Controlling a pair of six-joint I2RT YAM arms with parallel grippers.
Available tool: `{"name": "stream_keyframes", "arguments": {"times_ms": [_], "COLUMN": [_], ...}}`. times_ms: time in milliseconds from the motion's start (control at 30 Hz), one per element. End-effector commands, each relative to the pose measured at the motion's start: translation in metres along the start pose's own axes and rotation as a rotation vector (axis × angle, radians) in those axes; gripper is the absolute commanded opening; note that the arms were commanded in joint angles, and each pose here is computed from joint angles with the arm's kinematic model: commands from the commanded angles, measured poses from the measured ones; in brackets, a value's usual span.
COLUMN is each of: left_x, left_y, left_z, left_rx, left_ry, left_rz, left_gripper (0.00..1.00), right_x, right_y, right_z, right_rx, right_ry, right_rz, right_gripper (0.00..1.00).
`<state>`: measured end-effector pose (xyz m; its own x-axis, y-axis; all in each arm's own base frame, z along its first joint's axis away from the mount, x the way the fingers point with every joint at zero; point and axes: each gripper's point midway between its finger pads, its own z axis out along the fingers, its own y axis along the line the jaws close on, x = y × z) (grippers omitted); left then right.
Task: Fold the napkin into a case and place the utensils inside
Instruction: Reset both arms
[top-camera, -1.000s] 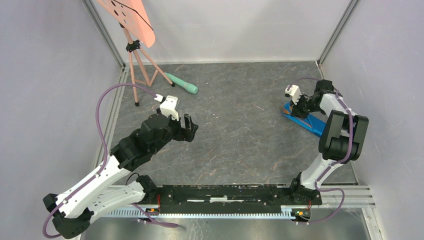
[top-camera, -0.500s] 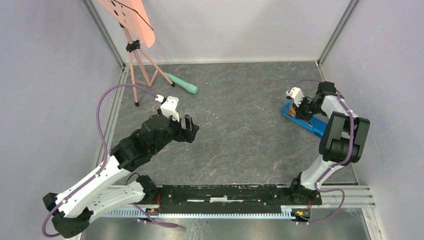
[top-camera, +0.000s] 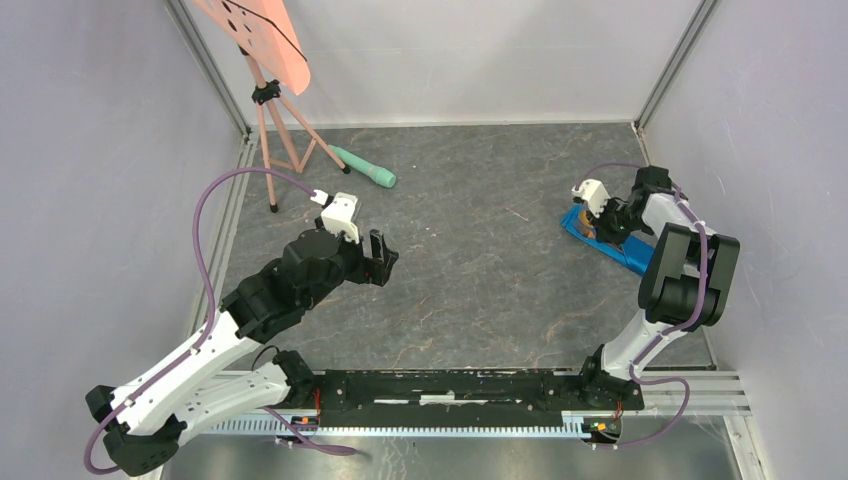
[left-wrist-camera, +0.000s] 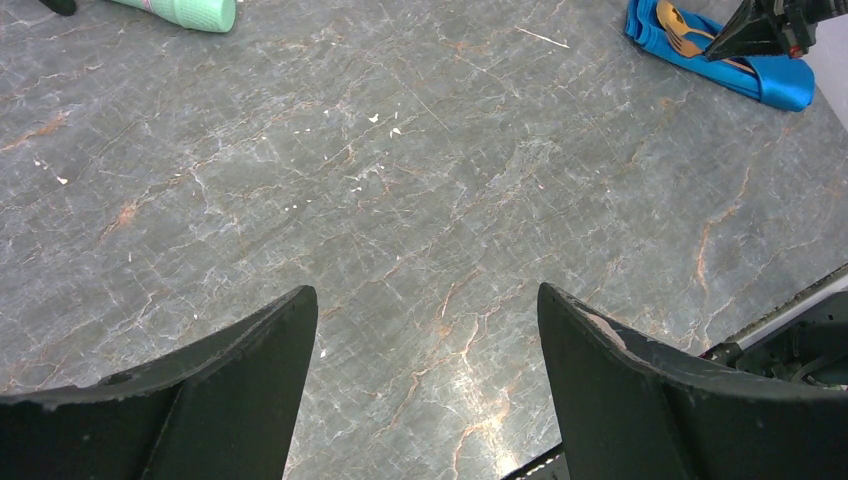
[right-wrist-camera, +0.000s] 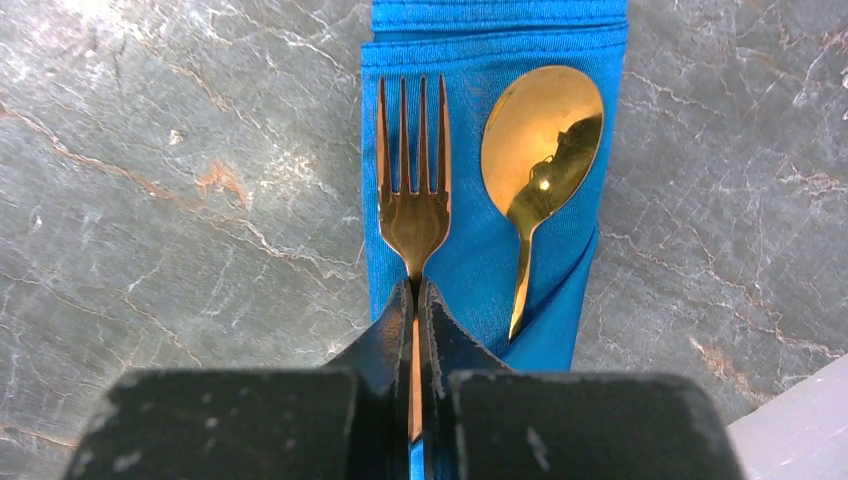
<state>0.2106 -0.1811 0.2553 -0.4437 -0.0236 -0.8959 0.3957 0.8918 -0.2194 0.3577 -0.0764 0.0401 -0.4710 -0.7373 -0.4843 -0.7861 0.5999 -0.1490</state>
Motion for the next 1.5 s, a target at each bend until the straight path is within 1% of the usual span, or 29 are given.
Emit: {"name": "stream_keyframes", "arguments": {"times_ms": [0,100,233,433,467,500,567,700,733,767,800,833,933,1000,1033,1067,1100,1133,1167,1200,1233,1267,1300,1333,1367,1400,1467], "left_x": [-0.007,-0.006,-0.006,-0.006,-0.006,-0.006,-0.006,-0.006,-0.007,-0.008,-0.008,-0.008,-0.008,-0.011,-0.013,-0.016,-0.018,-0.021,-0.024,-0.026,-0.030,-0.033,-0.038,-0.043,-0.049,-0.056,-0.075], "left_y": [0.003,0.004,0.004,0.004,0.004,0.004,0.004,0.005,0.006,0.007,0.008,0.008,0.010,0.011,0.010,0.008,0.006,0.004,0.001,0.000,-0.001,-0.002,-0.003,-0.003,-0.002,0.000,0.007], "left_z": [-0.003,-0.003,-0.003,-0.002,-0.002,-0.002,-0.002,-0.002,-0.003,-0.003,-0.003,-0.003,-0.002,-0.004,-0.006,-0.009,-0.012,-0.016,-0.020,-0.026,-0.033,-0.040,-0.049,-0.059,-0.072,-0.085,-0.116], "left_rx": [-0.009,-0.009,-0.011,-0.013,-0.013,-0.013,-0.015,-0.019,-0.022,-0.025,-0.028,-0.029,-0.037,-0.037,-0.029,-0.017,-0.005,0.013,0.030,0.049,0.066,0.080,0.104,0.125,0.144,0.156,0.173], "left_ry": [-0.027,-0.025,-0.024,-0.023,-0.023,-0.024,-0.024,-0.025,-0.027,-0.032,-0.031,-0.031,-0.032,-0.047,-0.063,-0.077,-0.088,-0.103,-0.115,-0.128,-0.149,-0.168,-0.197,-0.222,-0.258,-0.296,-0.379], "left_rz": [0.046,0.047,0.047,0.048,0.048,0.047,0.047,0.047,0.046,0.044,0.044,0.043,0.036,0.026,0.014,0.000,-0.021,-0.044,-0.068,-0.088,-0.115,-0.140,-0.159,-0.170,-0.182,-0.192,-0.195], "left_gripper": [0.87,0.87,0.87,0.88,0.88,0.88,0.88,0.88,0.88,0.88,0.88,0.88,0.87,0.87,0.88,0.88,0.88,0.88,0.88,0.88,0.88,0.87,0.88,0.88,0.88,0.88,0.88], "right_x": [0.003,0.004,0.005,0.003,0.002,0.001,-0.002,-0.024,-0.032,-0.039,-0.046,-0.055,-0.088,-0.118,-0.135,-0.160,-0.180,-0.199,-0.212,-0.218,-0.218,-0.222,-0.226,-0.231,-0.235,-0.237,-0.227], "right_y": [-0.006,-0.006,-0.008,-0.007,-0.008,-0.009,-0.009,-0.007,-0.008,-0.005,0.000,0.003,0.022,0.037,0.049,0.064,0.077,0.089,0.098,0.105,0.110,0.118,0.126,0.135,0.140,0.142,0.132], "right_z": [-0.004,-0.003,-0.003,-0.002,-0.002,-0.004,-0.008,-0.025,-0.034,-0.041,-0.047,-0.057,-0.088,-0.112,-0.120,-0.140,-0.154,-0.179,-0.205,-0.226,-0.244,-0.261,-0.280,-0.298,-0.314,-0.334,-0.365], "right_rx": [0.039,0.043,0.057,0.080,0.091,0.105,0.117,0.164,0.197,0.216,0.227,0.254,0.304,0.348,0.338,0.332,0.314,0.319,0.321,0.291,0.295,0.275,0.270,0.277,0.306,0.352,0.497], "right_ry": [0.012,0.013,0.016,0.033,0.034,0.038,0.028,-0.050,-0.073,-0.101,-0.124,-0.151,-0.275,-0.414,-0.497,-0.618,-0.742,-0.878,-1.025,-1.148,-1.230,-1.293,-1.334,-1.349,-1.353,-1.369,-1.364], "right_rz": [-0.020,-0.018,-0.010,-0.005,-0.001,0.001,0.010,0.042,0.055,0.084,0.103,0.121,0.142,0.181,0.203,0.184,0.206,0.230,0.331,0.477,0.546,0.577,0.552,0.491,0.422,0.388,0.450], "right_gripper": [0.01,0.01,0.04,0.21,0.27,0.29,0.31,0.33,0.38,0.60,0.98,0.98,0.98,0.98,0.98,0.98,0.98,0.98,0.98,0.98,0.98,0.98,0.98,0.98,0.98,0.98,0.98]}}
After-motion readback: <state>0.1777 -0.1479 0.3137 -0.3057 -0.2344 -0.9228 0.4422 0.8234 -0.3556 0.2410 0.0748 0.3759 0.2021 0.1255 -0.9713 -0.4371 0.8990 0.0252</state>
